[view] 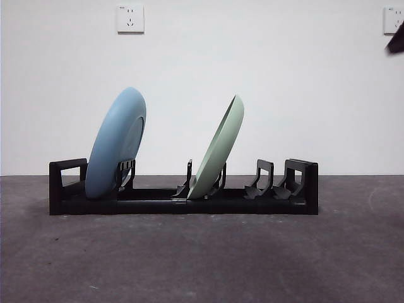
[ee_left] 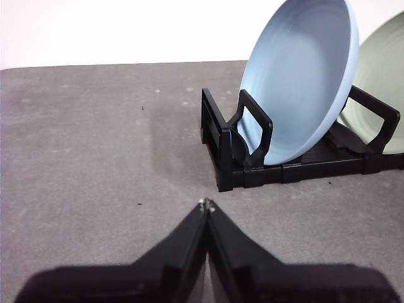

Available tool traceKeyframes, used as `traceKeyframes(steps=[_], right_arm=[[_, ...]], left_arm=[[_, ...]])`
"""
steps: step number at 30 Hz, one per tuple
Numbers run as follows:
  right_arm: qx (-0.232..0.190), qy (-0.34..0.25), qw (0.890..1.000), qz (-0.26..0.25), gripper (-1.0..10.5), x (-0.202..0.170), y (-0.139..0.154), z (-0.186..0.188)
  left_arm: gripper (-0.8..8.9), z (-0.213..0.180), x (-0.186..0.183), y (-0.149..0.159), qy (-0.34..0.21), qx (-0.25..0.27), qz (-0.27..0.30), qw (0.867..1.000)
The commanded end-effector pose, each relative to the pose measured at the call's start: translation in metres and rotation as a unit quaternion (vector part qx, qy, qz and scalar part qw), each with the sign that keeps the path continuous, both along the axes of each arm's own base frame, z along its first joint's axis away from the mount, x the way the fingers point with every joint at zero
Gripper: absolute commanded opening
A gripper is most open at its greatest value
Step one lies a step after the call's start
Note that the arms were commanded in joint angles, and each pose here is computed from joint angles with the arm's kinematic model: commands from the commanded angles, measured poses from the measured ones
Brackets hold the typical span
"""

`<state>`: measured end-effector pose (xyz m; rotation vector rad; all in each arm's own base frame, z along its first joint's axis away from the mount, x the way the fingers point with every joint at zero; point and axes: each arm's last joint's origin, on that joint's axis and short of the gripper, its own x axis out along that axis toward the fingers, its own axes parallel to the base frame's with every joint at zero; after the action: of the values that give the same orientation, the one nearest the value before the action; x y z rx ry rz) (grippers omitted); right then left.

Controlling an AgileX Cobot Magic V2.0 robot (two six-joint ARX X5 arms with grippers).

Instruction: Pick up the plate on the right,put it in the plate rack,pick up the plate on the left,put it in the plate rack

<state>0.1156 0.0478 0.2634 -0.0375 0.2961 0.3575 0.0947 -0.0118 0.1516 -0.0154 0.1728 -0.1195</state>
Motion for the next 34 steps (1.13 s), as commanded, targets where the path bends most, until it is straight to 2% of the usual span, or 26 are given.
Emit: traceKeyframes(steps=[1, 4, 6, 11, 20, 30, 34], right_arm=[[0.002, -0.031, 0.999, -0.015, 0.0, -0.009, -0.017, -0.006], [0.001, -0.061, 0.996, -0.071, 0.0, -0.020, -0.031, -0.023], [0.001, -0.070, 0.994, -0.086, 0.0, -0.025, -0.035, -0.041], [0.000, -0.077, 0.993, -0.086, 0.0, -0.025, -0.035, -0.074], [0.007, -0.079, 0.994, -0.078, 0.0, -0.018, -0.034, -0.102], [0.022, -0.054, 0.995, -0.082, 0.0, -0.020, -0.034, -0.116], [0.052, -0.049, 0.993, -0.092, 0.0, -0.021, -0.034, -0.115]], left_arm=[[-0.04, -0.005, 0.001, 0.000, 0.006, 0.001, -0.001, 1.000], [-0.04, -0.005, 0.001, 0.000, 0.006, 0.001, -0.001, 1.000], [-0.04, -0.005, 0.001, 0.000, 0.006, 0.001, -0.001, 1.000], [-0.04, -0.005, 0.001, 0.000, 0.006, 0.001, -0.001, 1.000], [-0.04, -0.005, 0.001, 0.000, 0.006, 0.001, -0.001, 1.000], [-0.04, -0.005, 0.001, 0.000, 0.006, 0.001, -0.001, 1.000], [-0.04, -0.005, 0.001, 0.000, 0.006, 0.001, -0.001, 1.000]])
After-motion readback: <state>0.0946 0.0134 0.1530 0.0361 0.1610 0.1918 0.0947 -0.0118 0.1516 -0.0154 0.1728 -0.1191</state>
